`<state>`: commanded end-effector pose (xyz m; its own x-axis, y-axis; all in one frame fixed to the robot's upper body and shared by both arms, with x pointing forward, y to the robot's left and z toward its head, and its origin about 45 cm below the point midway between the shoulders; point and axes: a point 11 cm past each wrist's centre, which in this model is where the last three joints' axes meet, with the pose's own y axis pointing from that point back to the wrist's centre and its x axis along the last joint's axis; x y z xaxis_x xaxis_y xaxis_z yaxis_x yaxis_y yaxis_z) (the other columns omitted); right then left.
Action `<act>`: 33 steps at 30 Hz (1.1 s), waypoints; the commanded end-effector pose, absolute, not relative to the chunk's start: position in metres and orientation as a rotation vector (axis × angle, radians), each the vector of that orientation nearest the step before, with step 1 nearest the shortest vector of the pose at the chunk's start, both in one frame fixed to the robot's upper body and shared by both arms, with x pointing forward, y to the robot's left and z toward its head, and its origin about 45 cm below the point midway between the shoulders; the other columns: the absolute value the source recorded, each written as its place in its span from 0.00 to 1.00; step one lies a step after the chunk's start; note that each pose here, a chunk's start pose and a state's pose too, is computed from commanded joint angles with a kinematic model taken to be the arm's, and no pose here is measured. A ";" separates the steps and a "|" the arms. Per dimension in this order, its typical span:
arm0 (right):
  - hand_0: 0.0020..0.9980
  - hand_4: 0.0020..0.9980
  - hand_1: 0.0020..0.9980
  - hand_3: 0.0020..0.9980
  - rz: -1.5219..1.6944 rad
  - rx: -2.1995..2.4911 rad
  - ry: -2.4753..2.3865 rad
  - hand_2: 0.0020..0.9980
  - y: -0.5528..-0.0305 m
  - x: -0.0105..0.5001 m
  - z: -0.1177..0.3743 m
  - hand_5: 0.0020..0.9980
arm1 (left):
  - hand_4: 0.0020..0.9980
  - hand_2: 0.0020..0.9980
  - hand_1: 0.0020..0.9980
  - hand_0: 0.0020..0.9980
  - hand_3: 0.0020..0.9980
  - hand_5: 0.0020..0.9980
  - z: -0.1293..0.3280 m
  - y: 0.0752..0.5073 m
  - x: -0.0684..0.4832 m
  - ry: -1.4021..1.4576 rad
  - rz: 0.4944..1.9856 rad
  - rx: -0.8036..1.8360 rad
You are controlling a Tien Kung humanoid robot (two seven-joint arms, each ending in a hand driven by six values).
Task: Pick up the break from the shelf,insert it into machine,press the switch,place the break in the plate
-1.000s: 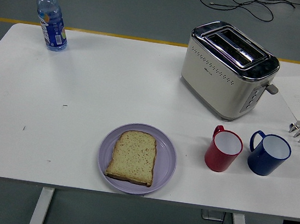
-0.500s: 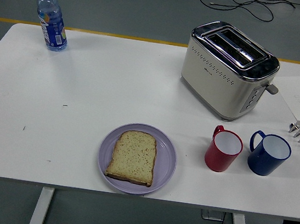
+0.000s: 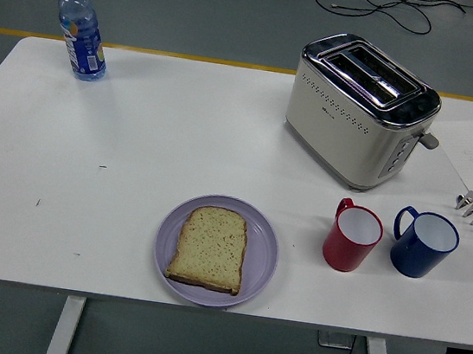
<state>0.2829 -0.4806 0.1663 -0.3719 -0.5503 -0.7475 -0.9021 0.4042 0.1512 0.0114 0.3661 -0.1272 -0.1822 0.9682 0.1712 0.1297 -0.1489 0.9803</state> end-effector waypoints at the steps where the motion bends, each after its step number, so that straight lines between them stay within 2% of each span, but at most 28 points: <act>1: 0.69 0.44 0.65 0.61 0.751 -1.233 2.057 0.68 -0.480 0.283 0.166 0.19 | 0.57 0.92 0.90 0.79 0.91 1.00 -0.127 0.364 0.008 1.404 1.420 1.308; 2: 0.69 0.44 0.65 0.61 0.752 -1.234 2.057 0.67 -0.480 0.283 0.165 0.19 | 0.66 1.00 0.90 0.75 1.00 1.00 -0.127 0.362 0.006 1.440 1.421 1.299; 7: 0.69 0.44 0.65 0.61 0.762 -1.235 2.061 0.67 -0.478 0.283 0.163 0.19 | 0.66 1.00 0.90 0.75 1.00 1.00 -0.128 0.364 0.000 1.500 1.509 1.236; 8: 0.69 0.44 0.65 0.61 0.762 -1.235 2.063 0.67 -0.478 0.283 0.162 0.19 | 0.72 0.98 0.85 0.71 0.99 0.99 -0.127 0.367 -0.001 1.484 1.547 1.231; 13: 0.69 0.44 0.65 0.61 0.763 -1.233 2.068 0.67 -0.479 0.282 0.162 0.19 | 0.72 0.98 0.85 0.71 0.99 0.99 -0.127 0.376 -0.003 1.411 1.608 1.246; 14: 0.69 0.44 0.65 0.61 0.764 -1.232 2.068 0.67 -0.479 0.282 0.161 0.19 | 0.75 0.94 0.83 0.69 0.93 0.86 -0.127 0.377 -0.002 1.400 1.607 1.250; 33: 0.69 0.44 0.65 0.61 0.768 -1.256 2.044 0.67 -0.471 0.292 0.164 0.18 | 0.73 0.91 0.80 0.70 0.90 0.87 -0.127 0.378 0.007 1.296 1.622 1.203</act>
